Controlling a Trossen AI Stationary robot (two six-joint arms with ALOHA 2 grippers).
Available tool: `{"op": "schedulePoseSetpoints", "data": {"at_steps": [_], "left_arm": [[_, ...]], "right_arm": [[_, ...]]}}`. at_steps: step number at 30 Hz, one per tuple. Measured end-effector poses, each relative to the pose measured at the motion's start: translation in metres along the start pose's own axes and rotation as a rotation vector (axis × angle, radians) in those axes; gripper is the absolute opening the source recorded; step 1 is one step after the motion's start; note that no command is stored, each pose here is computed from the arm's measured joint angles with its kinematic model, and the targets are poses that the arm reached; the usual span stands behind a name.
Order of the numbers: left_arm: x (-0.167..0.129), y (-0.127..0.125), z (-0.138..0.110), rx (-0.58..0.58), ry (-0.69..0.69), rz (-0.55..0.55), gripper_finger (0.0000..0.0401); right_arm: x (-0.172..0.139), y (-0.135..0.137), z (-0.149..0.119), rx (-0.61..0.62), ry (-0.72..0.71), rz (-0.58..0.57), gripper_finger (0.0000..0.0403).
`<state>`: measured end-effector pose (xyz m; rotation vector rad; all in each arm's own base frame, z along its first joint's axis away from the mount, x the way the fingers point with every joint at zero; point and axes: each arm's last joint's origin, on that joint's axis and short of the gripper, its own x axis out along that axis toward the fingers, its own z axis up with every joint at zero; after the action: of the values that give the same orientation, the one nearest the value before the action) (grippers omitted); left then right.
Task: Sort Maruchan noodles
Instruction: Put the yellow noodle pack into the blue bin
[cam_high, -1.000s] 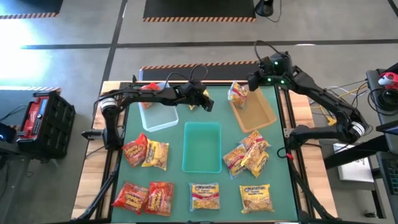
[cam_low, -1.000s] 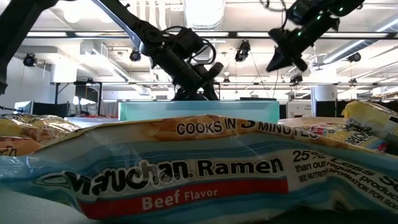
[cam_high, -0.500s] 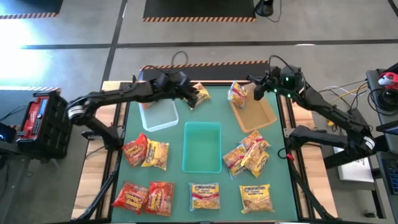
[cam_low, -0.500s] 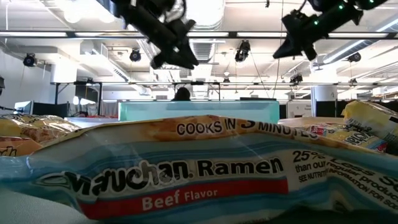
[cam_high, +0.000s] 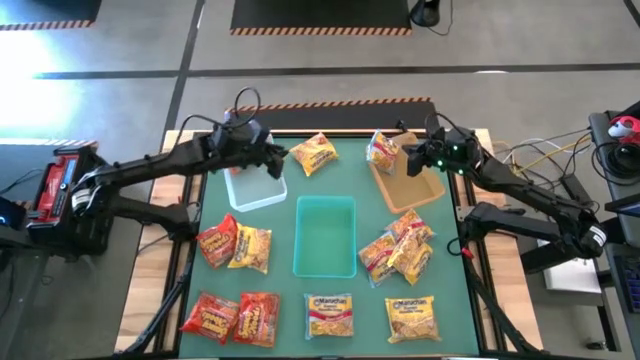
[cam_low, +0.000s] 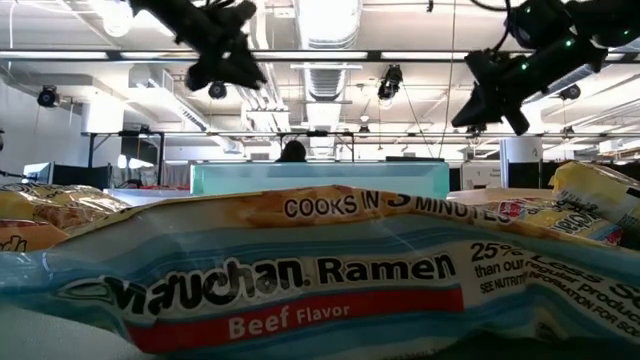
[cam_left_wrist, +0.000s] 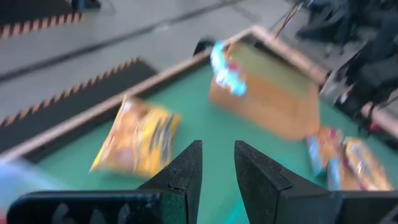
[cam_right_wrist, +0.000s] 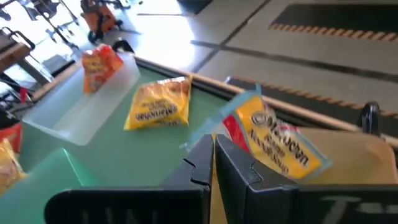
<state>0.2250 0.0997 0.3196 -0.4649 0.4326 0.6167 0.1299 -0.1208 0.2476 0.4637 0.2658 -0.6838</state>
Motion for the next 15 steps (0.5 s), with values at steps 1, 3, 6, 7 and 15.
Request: {"op": "schedulePoseSetpoints", "data": {"at_steps": [1, 3, 6, 7, 15], "left_arm": [[-0.003, 0.003, -0.005, -0.004, 0.038, 0.017, 0.0077], [-0.009, 0.008, -0.016, -0.015, 0.126, 0.057, 0.0077], [-0.02, 0.014, -0.027, -0.037, 0.235, 0.11, 0.0077], [-0.024, 0.015, -0.03, -0.04, 0.262, 0.123, 0.0077], [-0.044, 0.019, -0.037, -0.035, 0.322, 0.143, 0.0077]], "right_arm": [[0.002, -0.001, -0.003, 0.002, 0.012, -0.004, 0.0009], [0.005, -0.003, -0.007, 0.006, 0.034, -0.01, 0.0009], [0.009, -0.005, -0.013, 0.011, 0.065, -0.02, 0.0009], [0.01, -0.006, -0.014, 0.012, 0.074, -0.023, 0.0009], [0.021, -0.009, -0.02, 0.02, 0.128, -0.04, 0.0009]]}}
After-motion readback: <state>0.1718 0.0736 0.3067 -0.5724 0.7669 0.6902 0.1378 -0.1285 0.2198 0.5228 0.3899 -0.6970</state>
